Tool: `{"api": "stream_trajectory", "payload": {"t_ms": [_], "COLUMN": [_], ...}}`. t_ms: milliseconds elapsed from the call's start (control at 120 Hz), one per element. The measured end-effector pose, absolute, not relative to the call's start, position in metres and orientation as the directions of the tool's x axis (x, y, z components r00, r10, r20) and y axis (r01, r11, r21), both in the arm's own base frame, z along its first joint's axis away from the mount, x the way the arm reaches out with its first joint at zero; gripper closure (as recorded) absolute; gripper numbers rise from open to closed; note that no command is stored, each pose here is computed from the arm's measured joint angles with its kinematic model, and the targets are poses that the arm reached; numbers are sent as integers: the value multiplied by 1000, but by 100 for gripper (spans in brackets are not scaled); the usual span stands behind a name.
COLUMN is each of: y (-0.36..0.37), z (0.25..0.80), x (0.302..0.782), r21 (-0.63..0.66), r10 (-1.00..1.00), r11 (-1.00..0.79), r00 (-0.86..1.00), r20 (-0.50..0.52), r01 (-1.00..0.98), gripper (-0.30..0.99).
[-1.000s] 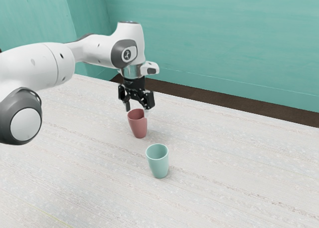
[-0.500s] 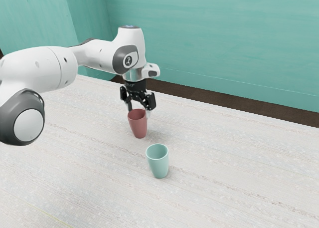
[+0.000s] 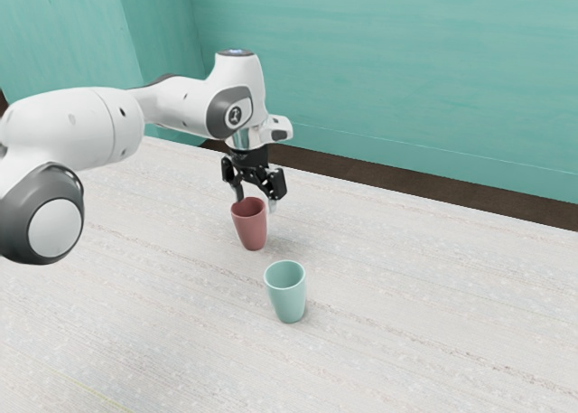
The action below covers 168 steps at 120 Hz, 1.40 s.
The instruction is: Place the left cup onto the right cup
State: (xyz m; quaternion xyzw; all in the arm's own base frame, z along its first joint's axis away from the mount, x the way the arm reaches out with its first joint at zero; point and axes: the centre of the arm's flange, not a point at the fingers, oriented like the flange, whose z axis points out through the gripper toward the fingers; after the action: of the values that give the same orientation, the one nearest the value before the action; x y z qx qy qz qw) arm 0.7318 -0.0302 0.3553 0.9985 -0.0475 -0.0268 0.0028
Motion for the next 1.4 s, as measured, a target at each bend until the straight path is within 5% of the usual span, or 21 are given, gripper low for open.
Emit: {"api": "stream_trajectory", "payload": {"t_ms": [1400], "y": [-35], "z": [320], "x": [736], "r21": [-14], "r10": [-93], "r11": [-995], "r00": [994], "r20": [-55], "r01": [-94], "gripper": [0]}}
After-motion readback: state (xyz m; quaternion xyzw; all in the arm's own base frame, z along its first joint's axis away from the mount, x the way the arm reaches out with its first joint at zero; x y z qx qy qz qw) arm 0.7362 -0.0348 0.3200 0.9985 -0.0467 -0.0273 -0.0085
